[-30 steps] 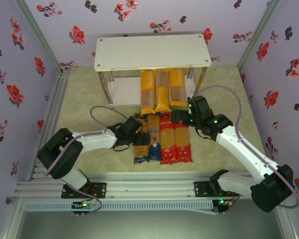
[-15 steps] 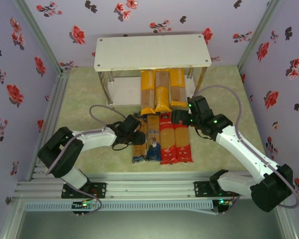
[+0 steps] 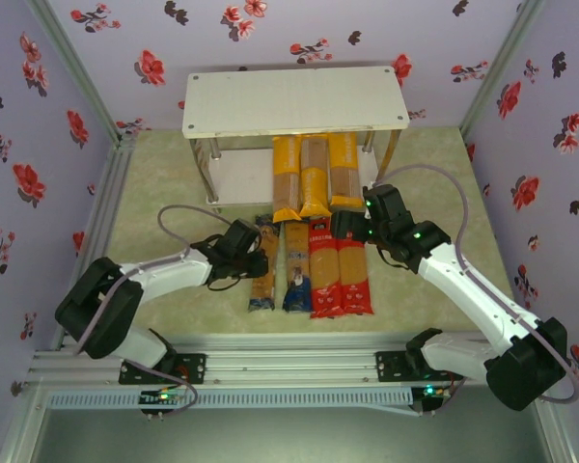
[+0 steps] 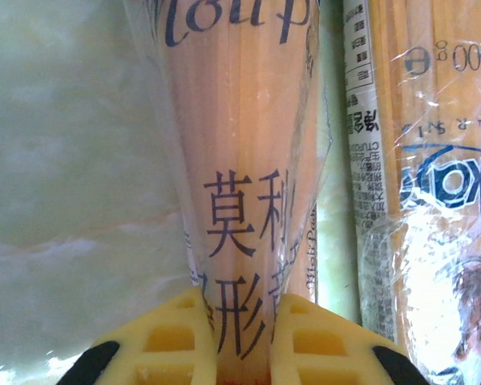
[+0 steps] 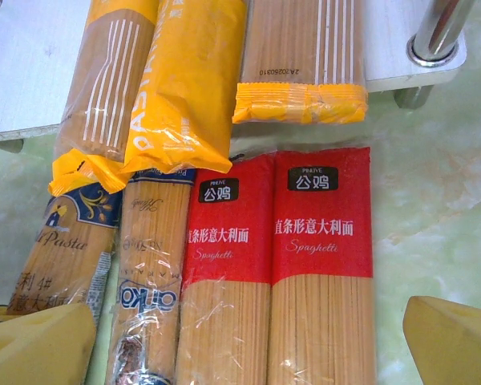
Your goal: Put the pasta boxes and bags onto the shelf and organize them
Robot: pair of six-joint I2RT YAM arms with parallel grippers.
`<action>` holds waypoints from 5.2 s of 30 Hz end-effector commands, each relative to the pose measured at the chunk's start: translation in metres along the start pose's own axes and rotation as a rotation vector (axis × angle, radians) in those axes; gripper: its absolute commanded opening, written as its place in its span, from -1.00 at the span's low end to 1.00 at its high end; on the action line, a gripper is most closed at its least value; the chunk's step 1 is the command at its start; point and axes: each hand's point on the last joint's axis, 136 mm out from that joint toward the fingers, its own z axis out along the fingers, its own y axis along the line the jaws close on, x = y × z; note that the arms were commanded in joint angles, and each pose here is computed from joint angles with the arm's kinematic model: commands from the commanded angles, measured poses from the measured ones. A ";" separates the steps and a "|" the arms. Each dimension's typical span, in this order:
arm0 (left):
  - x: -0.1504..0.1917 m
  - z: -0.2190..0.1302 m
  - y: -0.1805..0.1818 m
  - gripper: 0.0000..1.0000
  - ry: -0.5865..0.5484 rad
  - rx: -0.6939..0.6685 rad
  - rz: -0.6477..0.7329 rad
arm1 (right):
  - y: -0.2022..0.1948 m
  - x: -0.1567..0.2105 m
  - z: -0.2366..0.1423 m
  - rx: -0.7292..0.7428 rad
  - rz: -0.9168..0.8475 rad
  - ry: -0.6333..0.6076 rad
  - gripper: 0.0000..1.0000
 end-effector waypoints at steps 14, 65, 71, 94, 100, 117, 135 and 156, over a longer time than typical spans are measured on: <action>-0.015 -0.086 0.020 -1.00 -0.077 -0.033 -0.012 | 0.004 -0.007 -0.002 -0.019 0.015 -0.018 0.99; -0.280 -0.015 -0.014 -1.00 -0.354 0.023 0.096 | 0.004 0.009 0.025 -0.008 0.003 0.065 0.99; -0.281 -0.002 -0.007 -0.96 -0.353 -0.009 0.117 | 0.003 0.010 0.027 -0.004 0.001 0.072 0.99; -0.297 0.028 0.023 -0.10 -0.399 -0.158 0.157 | 0.003 0.010 0.031 0.017 -0.003 0.093 0.99; -0.298 0.013 0.013 0.33 -0.468 -0.100 0.161 | 0.003 0.009 0.031 0.017 -0.004 0.095 0.99; -0.226 -0.099 -0.061 0.48 -0.669 -0.039 0.359 | -0.001 0.011 0.028 0.030 -0.003 0.085 0.99; -0.013 -0.028 -0.081 0.59 -0.139 0.019 0.206 | -0.012 0.010 0.011 0.038 0.015 0.025 0.99; 0.009 0.037 -0.095 0.65 0.012 0.054 0.144 | -0.016 0.011 0.003 0.035 0.006 0.001 0.99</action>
